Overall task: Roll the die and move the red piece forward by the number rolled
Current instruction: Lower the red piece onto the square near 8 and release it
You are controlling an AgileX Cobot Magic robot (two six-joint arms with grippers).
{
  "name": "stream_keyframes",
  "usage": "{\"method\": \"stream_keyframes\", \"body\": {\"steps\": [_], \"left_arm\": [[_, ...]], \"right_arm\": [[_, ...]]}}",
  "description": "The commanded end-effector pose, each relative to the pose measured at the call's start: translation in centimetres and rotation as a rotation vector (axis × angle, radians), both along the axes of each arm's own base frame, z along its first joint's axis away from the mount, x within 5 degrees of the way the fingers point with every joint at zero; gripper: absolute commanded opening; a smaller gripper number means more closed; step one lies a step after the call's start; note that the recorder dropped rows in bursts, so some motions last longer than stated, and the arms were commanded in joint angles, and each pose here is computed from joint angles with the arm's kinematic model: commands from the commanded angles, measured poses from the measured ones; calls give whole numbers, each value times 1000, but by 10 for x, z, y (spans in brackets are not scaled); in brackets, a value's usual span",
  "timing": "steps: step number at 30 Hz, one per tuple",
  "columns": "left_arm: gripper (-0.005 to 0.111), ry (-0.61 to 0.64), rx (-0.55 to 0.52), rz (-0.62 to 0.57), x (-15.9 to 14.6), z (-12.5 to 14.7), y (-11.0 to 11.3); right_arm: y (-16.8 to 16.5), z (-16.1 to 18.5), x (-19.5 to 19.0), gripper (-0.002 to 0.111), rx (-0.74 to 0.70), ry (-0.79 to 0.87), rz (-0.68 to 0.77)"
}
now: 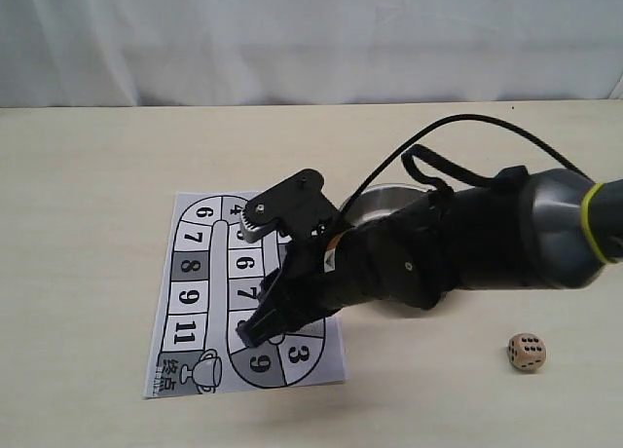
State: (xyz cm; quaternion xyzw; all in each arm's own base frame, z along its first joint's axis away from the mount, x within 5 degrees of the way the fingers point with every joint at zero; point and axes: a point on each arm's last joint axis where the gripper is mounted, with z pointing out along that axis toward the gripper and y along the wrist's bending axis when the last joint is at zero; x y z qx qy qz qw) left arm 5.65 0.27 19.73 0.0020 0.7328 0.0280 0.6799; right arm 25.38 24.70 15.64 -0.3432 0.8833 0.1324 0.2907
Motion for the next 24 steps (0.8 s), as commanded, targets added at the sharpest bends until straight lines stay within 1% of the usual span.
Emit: {"method": "stream_keyframes", "body": {"steps": [1,6,11,18,24], "left_arm": [[0,-20,-4,-1,0,3,0],[0,-20,-4,-1,0,3,0],[0,-20,-4,-1,0,3,0],[0,-18,-4,-1,0,3,0],[0,-18,-4,-1,0,3,0]], "right_arm": [[5,-3,-13,4,-13,7,41],[-3,-11,-15,4,-18,8,27],[-8,-20,-18,4,11,-32,12],[-10,-51,-19,4,-50,28,11],[-9,-50,-18,4,-45,23,11]]}}
